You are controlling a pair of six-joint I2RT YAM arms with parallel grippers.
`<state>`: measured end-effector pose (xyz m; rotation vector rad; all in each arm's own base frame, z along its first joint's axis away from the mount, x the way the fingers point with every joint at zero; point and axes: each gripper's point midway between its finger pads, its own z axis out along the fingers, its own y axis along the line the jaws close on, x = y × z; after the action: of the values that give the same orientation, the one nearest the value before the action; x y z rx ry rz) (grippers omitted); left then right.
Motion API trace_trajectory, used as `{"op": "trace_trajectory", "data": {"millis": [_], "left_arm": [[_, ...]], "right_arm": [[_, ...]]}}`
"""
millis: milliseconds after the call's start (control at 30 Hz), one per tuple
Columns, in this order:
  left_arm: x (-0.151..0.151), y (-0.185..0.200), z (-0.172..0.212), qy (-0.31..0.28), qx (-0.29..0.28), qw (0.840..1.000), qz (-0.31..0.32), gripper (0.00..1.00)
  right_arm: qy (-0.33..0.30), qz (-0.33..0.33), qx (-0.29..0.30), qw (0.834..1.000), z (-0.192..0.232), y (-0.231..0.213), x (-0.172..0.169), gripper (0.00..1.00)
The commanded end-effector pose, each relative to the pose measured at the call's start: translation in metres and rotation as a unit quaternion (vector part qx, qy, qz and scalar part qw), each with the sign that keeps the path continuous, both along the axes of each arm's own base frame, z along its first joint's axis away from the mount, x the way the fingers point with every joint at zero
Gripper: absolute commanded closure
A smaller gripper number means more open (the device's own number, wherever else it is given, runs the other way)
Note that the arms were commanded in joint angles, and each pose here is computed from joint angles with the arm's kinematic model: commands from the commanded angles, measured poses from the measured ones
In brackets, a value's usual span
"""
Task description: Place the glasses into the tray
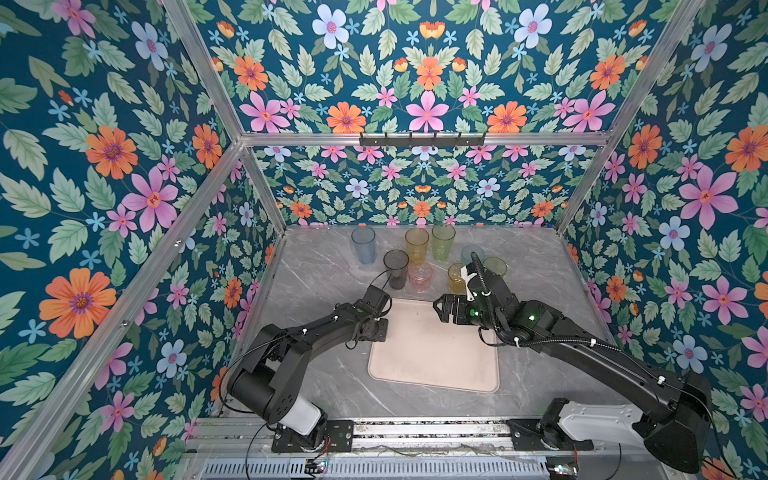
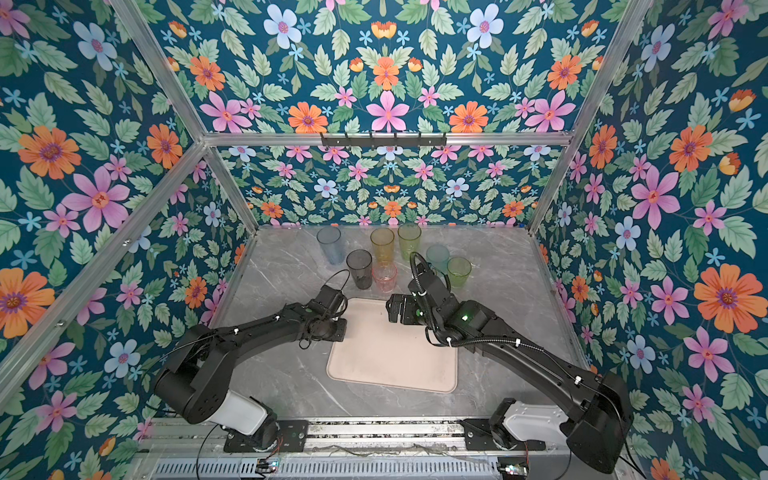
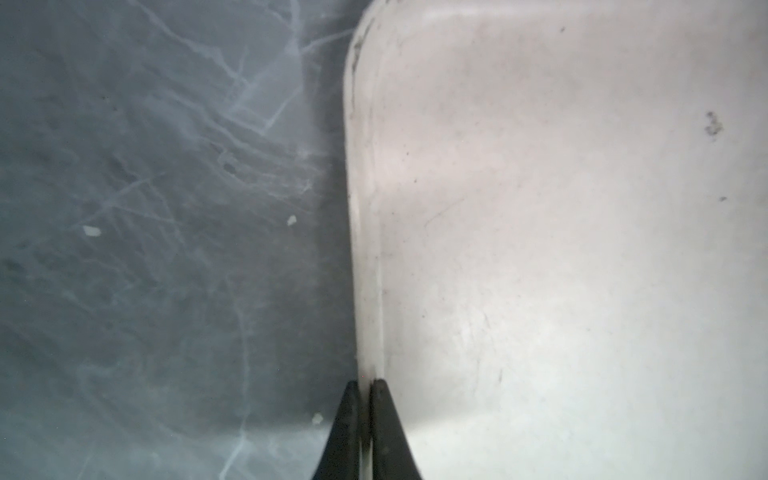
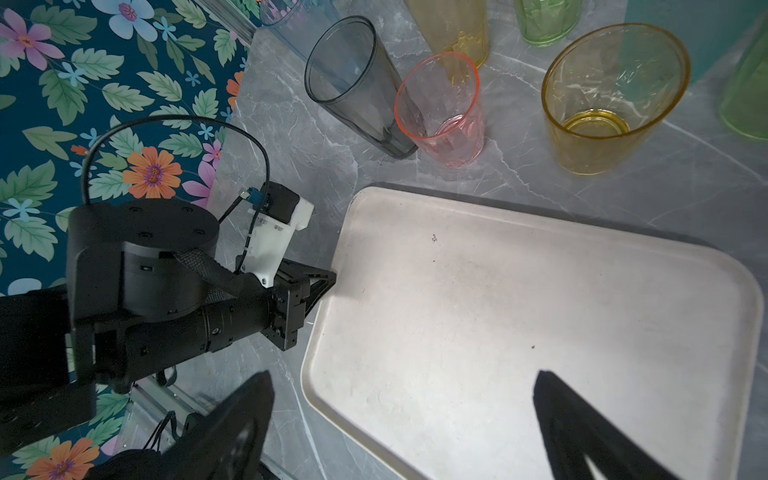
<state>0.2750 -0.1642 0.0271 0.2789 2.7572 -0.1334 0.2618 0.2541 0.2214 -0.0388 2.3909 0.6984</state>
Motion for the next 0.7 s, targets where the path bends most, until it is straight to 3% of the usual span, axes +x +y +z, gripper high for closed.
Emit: {"op": "trace_trajectory", "data": {"millis": [0,333,667], "left_arm": [[-0.0051,0.0031,-0.0022,0.014,-0.008,0.999,0.034,0.92],[-0.0126,0.0088,-0.002,0.021,-0.024,0.994,0.102,0.93],[-0.0136,0.008,-0.0002,0.021,-0.028,0.994,0.103,0.91]], "right_arm": [[-0.007,-0.01,0.004,1.0,0.0048,-0.0021,0.002,0.01],[-0.004,-0.011,0.002,1.0,0.0014,-0.0038,0.0003,0.01],[-0.001,-0.012,0.0,1.0,-0.0017,-0.0058,-0.0015,0.01]]}}
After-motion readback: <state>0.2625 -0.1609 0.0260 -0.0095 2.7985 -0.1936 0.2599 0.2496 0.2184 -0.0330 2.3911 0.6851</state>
